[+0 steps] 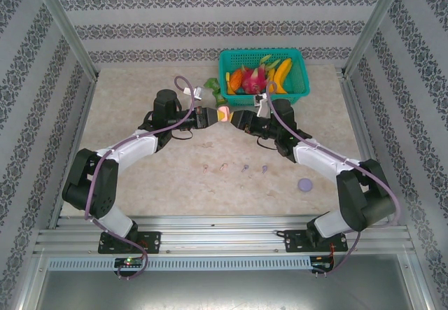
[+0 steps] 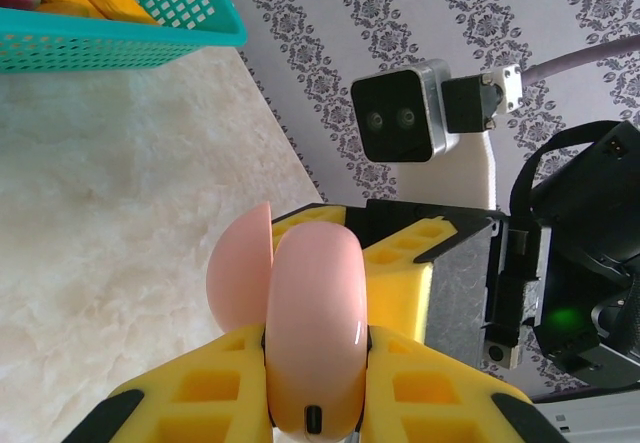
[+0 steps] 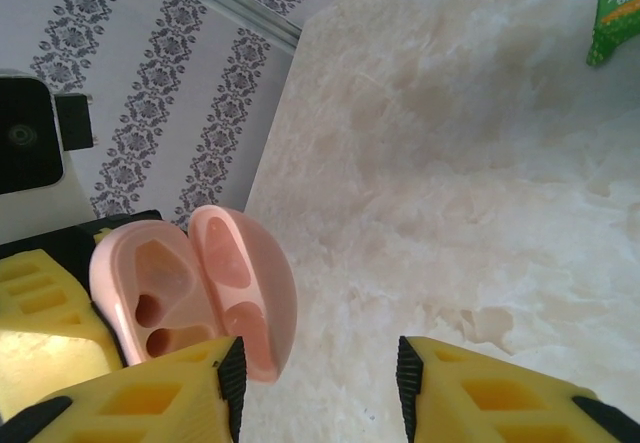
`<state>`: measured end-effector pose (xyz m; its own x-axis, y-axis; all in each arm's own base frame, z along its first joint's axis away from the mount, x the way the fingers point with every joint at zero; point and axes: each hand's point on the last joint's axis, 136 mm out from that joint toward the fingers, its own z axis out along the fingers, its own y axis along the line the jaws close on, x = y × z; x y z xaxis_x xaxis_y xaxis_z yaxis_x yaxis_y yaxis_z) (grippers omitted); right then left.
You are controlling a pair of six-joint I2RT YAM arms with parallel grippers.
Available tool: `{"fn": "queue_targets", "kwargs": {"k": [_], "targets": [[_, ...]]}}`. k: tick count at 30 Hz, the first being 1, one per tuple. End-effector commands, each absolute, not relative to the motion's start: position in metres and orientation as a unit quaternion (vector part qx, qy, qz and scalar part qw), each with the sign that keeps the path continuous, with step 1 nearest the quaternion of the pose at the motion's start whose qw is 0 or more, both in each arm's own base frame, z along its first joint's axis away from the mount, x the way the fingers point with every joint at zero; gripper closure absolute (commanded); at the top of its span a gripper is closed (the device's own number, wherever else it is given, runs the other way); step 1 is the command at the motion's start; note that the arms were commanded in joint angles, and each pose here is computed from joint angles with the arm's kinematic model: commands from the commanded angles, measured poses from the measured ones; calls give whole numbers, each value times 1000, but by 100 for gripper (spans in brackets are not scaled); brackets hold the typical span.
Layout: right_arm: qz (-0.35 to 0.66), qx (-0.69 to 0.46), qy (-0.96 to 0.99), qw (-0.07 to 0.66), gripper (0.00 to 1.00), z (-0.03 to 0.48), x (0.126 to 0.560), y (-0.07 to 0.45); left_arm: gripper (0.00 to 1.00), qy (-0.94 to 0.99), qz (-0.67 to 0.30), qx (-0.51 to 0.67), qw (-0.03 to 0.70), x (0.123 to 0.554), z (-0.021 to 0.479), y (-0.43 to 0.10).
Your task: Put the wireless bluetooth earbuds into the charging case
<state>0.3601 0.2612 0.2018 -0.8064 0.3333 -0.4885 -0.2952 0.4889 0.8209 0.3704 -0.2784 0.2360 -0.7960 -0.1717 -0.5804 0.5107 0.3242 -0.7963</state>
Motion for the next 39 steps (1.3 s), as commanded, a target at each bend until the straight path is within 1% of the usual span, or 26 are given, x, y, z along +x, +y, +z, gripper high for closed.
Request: {"fn": "queue_targets", "kwargs": {"k": [1,9,21,27,36,39], "targets": [[524,-7,790,320,55,218,362,273,100,741,-581,130,310,367,245,-282],[524,-15,791,315,58,214,360,275,100,739,-584,132,309,367,247,-283],[526,-13,789,317,64,220,372,278,100,737,-588,135,305,363,246,-283],[526,-13,790,315,73,218,371,278,100,738,-587,134,305,363,245,-283],[527,-19,788,317,91,221,370,277,100,744,-585,126,298,365,239,-283],[528,-21,788,318,95,223,370,277,96,746,-584,124,296,365,238,-283]]}}
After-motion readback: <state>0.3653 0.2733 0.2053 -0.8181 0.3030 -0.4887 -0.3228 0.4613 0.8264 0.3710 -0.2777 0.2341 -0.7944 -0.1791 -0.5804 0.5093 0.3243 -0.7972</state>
